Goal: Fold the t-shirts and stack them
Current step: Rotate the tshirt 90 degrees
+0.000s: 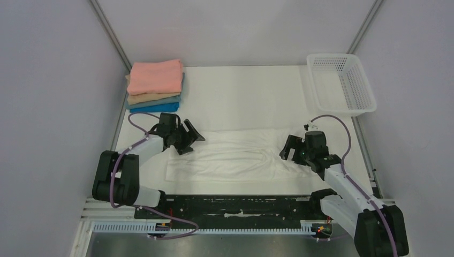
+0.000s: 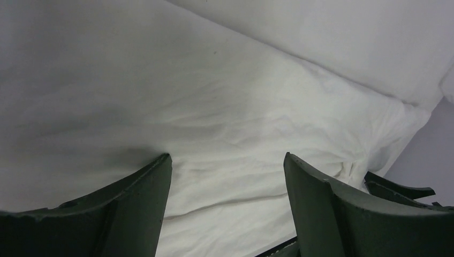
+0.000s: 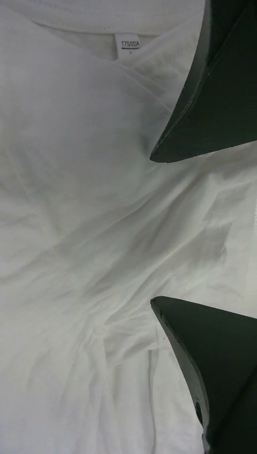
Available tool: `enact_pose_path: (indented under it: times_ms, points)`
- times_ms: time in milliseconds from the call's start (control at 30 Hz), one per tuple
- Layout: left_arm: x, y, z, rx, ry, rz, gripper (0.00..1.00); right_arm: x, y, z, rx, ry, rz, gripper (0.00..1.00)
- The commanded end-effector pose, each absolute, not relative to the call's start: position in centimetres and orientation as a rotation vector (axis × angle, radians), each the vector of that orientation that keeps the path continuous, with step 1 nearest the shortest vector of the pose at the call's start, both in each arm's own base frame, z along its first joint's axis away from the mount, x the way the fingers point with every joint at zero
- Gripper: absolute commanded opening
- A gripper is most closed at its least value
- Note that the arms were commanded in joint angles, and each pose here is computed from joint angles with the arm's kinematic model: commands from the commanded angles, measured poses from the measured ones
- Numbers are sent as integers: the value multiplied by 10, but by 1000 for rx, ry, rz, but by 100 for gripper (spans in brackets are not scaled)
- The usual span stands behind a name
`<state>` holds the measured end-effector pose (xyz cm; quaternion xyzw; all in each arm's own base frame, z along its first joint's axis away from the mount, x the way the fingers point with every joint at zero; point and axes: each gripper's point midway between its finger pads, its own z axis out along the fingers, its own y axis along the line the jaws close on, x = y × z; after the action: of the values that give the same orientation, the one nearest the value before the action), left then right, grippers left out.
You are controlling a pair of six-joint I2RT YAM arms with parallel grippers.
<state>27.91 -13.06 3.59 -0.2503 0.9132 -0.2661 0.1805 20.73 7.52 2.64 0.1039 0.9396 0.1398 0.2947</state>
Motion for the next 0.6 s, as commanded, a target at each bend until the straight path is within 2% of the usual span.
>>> enact_pose_path:
  times_ms: [0,100,233,367,567]
  points:
    - [290,-128,38,-663,2535,-724,83,244,73,25,344,2387,342,98]
    - [278,-121,32,-713,2543,-678,83,274,78,27,330,2358,343,98]
    - [259,-114,27,-785,2563,-631,84,339,91,47,283,2269,358,98]
    - [235,-127,25,-844,2553,-693,84,411,105,52,218,2246,341,98]
    - [189,-171,17,-943,2517,-885,85,530,172,55,32,2192,569,98]
